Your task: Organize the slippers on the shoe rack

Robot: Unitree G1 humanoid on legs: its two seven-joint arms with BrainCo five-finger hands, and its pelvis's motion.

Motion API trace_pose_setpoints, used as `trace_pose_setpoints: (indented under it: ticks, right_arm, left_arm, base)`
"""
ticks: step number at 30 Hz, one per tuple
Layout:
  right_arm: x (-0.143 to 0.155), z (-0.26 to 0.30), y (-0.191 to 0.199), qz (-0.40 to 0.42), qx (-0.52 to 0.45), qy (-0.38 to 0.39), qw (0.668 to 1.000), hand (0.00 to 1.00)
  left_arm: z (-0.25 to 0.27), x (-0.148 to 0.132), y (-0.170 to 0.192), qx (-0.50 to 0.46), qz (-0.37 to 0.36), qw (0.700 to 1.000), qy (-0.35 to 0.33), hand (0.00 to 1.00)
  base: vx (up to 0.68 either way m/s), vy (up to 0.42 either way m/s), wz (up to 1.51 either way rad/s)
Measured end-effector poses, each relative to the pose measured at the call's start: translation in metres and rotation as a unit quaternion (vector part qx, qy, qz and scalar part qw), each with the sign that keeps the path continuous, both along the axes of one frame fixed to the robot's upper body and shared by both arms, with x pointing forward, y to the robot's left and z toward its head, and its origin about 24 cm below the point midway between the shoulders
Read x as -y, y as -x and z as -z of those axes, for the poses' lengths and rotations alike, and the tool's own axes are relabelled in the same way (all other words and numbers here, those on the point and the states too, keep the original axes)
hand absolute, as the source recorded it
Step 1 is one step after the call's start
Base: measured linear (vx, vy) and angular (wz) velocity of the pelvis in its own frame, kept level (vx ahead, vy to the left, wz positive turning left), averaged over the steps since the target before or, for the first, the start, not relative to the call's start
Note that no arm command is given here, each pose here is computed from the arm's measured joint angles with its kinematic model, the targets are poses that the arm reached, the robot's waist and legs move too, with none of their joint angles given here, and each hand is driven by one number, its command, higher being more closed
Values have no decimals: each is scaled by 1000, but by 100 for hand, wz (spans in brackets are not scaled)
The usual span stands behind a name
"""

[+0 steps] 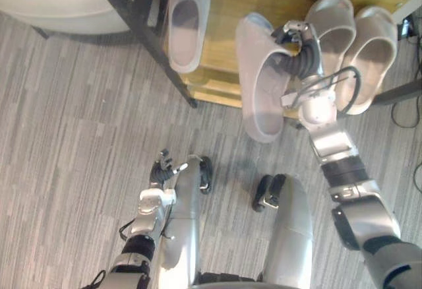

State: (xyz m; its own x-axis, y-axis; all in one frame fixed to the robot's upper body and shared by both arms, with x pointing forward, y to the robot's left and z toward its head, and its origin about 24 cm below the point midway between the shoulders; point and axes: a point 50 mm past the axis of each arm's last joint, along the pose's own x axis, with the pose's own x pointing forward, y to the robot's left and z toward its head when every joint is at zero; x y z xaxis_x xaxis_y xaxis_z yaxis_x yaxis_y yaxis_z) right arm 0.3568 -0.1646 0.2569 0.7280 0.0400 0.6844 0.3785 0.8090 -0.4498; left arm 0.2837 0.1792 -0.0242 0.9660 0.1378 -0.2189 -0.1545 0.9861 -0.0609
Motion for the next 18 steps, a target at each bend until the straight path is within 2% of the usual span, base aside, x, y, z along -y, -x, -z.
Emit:
trace_pose_setpoints:
  ticks: [3, 6, 10, 18]
  right_arm:
    - [4, -16, 0, 26, 25, -13, 999, 100]
    - [15, -31, -3, 60, 44, -34, 997, 100]
    - [25, -42, -11, 90, 43, -53, 994, 100]
    - [35, -66, -20, 121, 46, -59, 990, 100]
  left_arm:
    - [-3, -9, -1, 6, -28, 1000, -2, 0]
    - [10, -17, 6, -33, -45, 998, -10, 0]
    - [33, -17, 23, -95, -53, 994, -8, 0]
    - [35, -11, 23, -95, -47, 994, -6, 0]
  base:
    - [41, -22, 3]
    - [60, -26, 3]
    - [65, -17, 7]
    - [43, -22, 9]
